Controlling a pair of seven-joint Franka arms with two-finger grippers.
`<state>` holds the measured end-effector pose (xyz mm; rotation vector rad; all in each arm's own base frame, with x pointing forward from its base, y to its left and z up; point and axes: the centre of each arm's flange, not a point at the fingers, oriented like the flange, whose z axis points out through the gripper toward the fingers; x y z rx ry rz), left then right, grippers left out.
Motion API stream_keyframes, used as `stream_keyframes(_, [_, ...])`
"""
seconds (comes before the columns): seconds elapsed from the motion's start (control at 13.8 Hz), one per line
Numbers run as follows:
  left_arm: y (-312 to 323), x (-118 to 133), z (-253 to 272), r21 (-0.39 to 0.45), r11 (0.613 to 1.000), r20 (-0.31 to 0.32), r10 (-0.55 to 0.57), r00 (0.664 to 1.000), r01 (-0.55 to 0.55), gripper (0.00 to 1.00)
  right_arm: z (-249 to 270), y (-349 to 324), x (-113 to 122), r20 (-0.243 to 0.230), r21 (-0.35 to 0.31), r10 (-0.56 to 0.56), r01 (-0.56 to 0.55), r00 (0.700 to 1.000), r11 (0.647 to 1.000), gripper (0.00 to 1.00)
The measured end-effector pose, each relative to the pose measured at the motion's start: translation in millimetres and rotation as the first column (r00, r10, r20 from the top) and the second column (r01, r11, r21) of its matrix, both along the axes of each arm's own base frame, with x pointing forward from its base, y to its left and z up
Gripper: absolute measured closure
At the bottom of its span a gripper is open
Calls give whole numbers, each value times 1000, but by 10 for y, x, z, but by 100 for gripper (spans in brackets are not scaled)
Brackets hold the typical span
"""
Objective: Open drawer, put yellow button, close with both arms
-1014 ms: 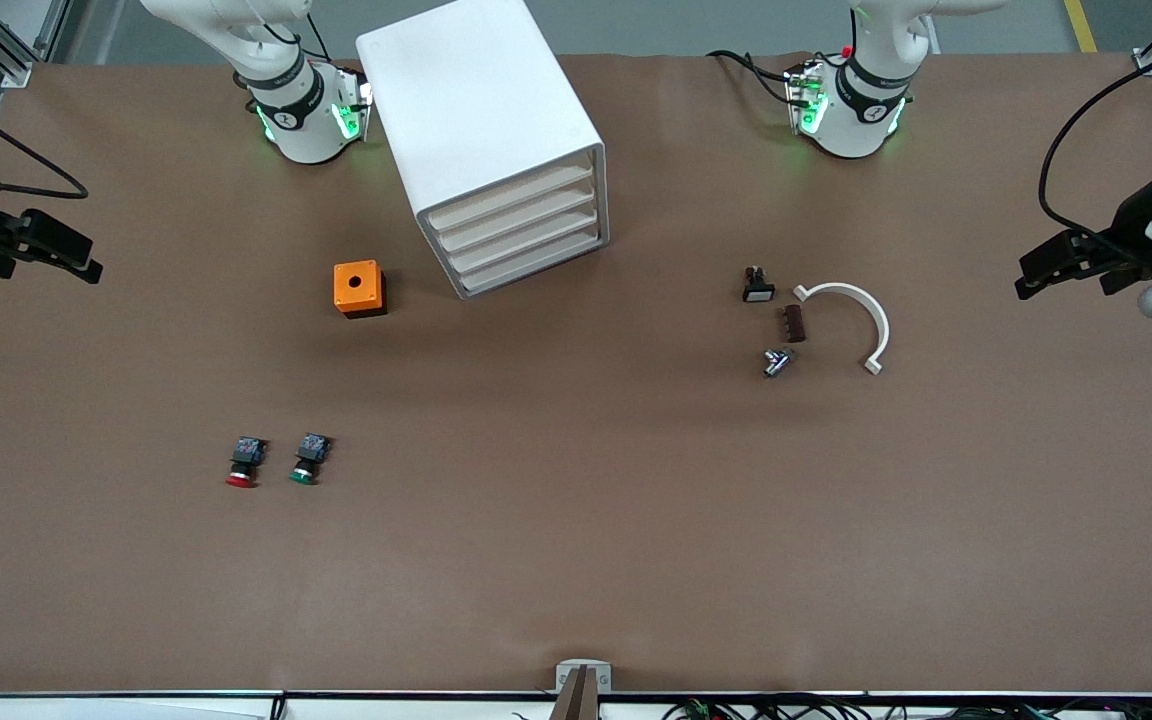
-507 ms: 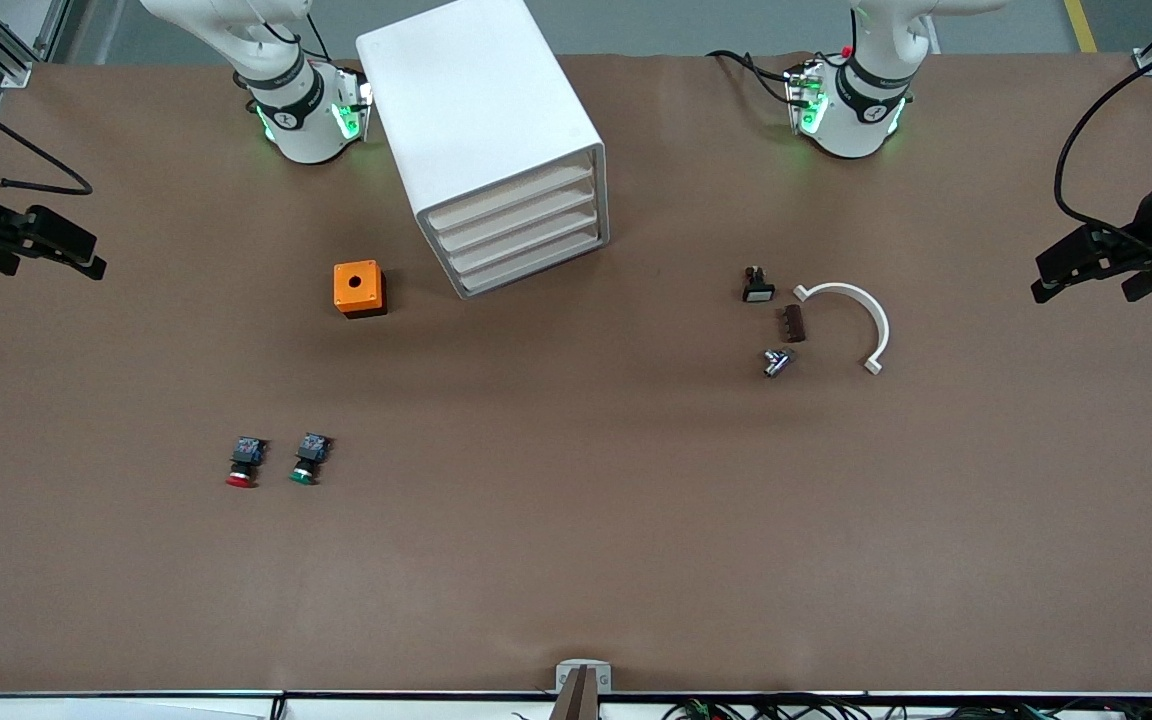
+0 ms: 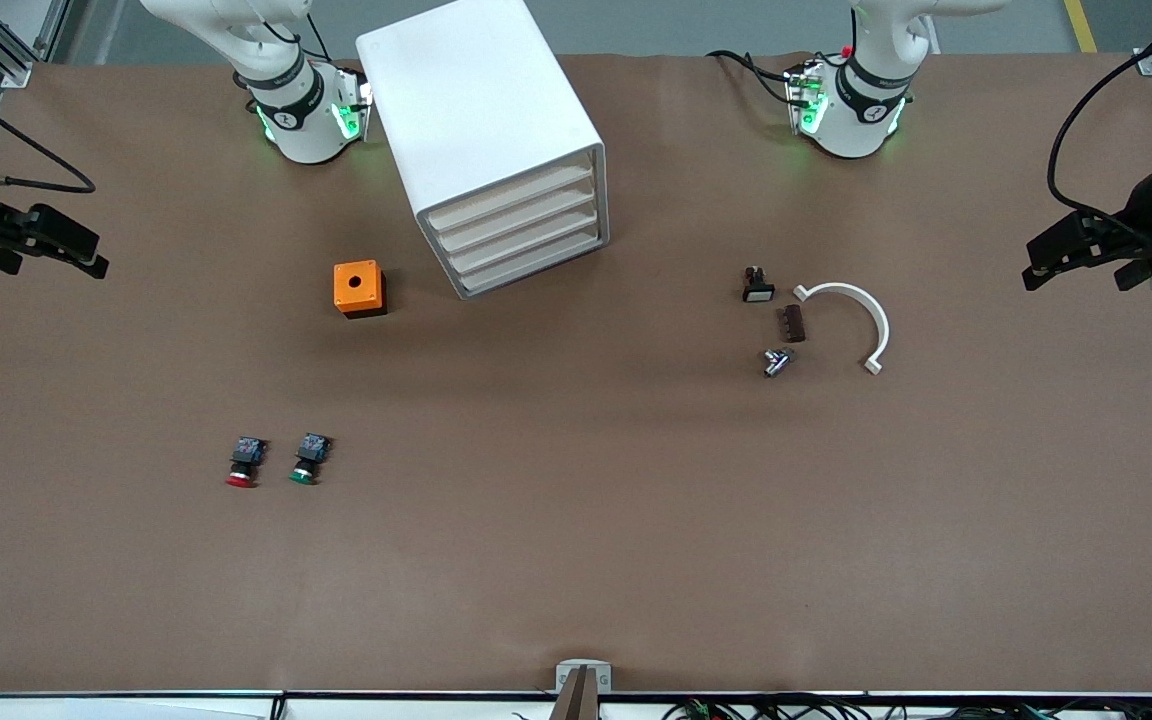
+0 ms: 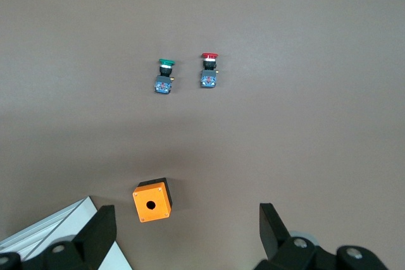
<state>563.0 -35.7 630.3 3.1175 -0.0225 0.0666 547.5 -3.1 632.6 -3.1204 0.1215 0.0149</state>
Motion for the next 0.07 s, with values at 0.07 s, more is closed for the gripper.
stream_keyframes(0.07, [1, 3, -5, 0, 1000, -1, 0, 1000, 0, 0, 0, 0, 1, 1, 0, 0, 0, 1000, 1000, 0])
